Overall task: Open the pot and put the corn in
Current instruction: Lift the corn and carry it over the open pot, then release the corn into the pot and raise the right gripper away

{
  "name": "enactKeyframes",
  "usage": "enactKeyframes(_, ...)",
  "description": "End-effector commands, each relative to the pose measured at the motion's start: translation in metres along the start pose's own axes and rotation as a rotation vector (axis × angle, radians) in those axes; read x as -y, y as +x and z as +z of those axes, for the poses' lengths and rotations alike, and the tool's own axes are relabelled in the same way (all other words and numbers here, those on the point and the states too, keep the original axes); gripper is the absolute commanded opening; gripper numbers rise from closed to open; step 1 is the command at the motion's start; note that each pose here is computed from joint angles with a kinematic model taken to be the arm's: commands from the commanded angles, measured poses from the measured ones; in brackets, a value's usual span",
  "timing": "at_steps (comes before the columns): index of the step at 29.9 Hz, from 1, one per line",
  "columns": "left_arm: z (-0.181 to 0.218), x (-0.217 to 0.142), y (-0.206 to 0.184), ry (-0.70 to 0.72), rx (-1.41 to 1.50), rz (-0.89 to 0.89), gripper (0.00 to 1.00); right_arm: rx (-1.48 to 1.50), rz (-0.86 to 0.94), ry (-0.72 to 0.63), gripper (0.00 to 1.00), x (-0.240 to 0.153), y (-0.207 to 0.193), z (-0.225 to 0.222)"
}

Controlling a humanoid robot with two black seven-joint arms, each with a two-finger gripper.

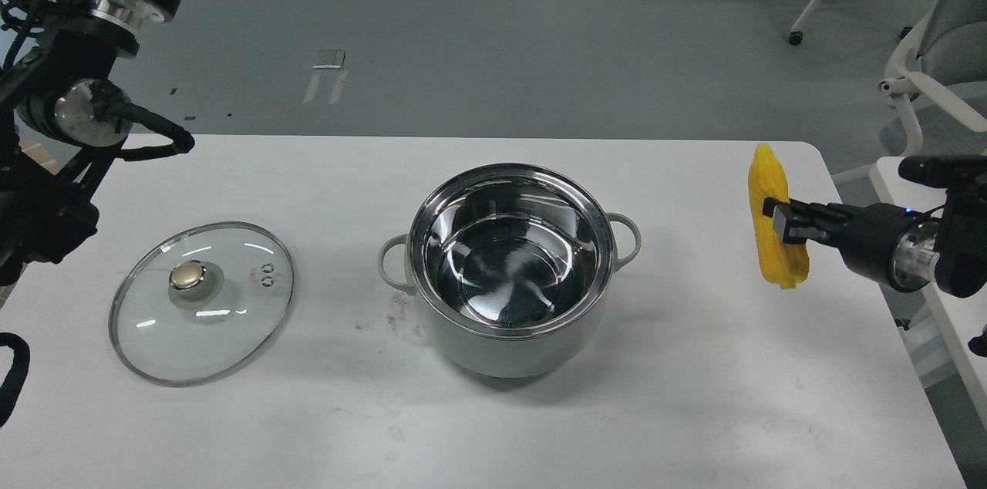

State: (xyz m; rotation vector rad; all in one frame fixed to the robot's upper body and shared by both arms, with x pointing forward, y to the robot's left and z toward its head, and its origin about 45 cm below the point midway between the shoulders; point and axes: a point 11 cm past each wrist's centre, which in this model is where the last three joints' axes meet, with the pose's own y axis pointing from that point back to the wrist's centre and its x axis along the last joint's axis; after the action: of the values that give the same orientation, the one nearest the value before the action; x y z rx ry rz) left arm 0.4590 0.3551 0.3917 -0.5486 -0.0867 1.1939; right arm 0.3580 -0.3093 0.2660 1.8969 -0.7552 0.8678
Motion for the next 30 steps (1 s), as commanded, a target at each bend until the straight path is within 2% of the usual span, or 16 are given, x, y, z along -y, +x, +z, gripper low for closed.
enactKeyframes(1, -0.001, 0.0, 0.001, 0.0, 0.0, 0.004, 0.98, 0.054, 0.056, 0.168, 0.0, 0.015, 0.017, -0.052)
enactKeyframes(5, 0.0, 0.0, 0.0, -0.004, -0.001, 0.005, 0.98, 0.072, 0.056, 0.376, 0.0, 0.04, 0.014, -0.129)
enactKeyframes(7, 0.0, 0.001, 0.0, -0.004, -0.001, 0.007, 0.98, 0.067, 0.028, 0.414, 0.0, 0.048, 0.005, -0.146)
enactKeyframes(11, 0.002, 0.001, 0.001, -0.006, 0.004, 0.008, 0.98, 0.01, -0.123, 0.494, 0.0, 0.067, -0.044, -0.19)
enactKeyframes(13, 0.003, 0.001, 0.001, -0.009, 0.003, 0.008, 0.98, -0.013, -0.158, 0.488, 0.0, 0.071, -0.055, -0.193)
enactKeyframes(17, 0.003, 0.001, 0.002, -0.009, 0.004, 0.007, 0.98, -0.07, -0.229, 0.433, 0.11, 0.084, -0.081, -0.182)
enactKeyframes(21, 0.003, 0.001, 0.002, -0.009, 0.004, 0.007, 0.98, -0.082, -0.235, 0.422, 0.23, 0.083, -0.083, -0.179)
enactKeyframes(25, 0.002, 0.001, 0.001, -0.005, 0.004, 0.004, 0.98, -0.091, -0.232, 0.421, 0.7, 0.083, -0.082, -0.179)
enactKeyframes(28, 0.002, 0.001, 0.0, -0.005, 0.002, 0.002, 0.98, -0.088, -0.23, 0.429, 0.92, 0.083, -0.083, -0.182)
enactKeyframes(30, 0.002, 0.001, 0.0, -0.005, 0.002, 0.002, 0.98, -0.086, -0.229, 0.431, 0.94, 0.083, -0.082, -0.183)
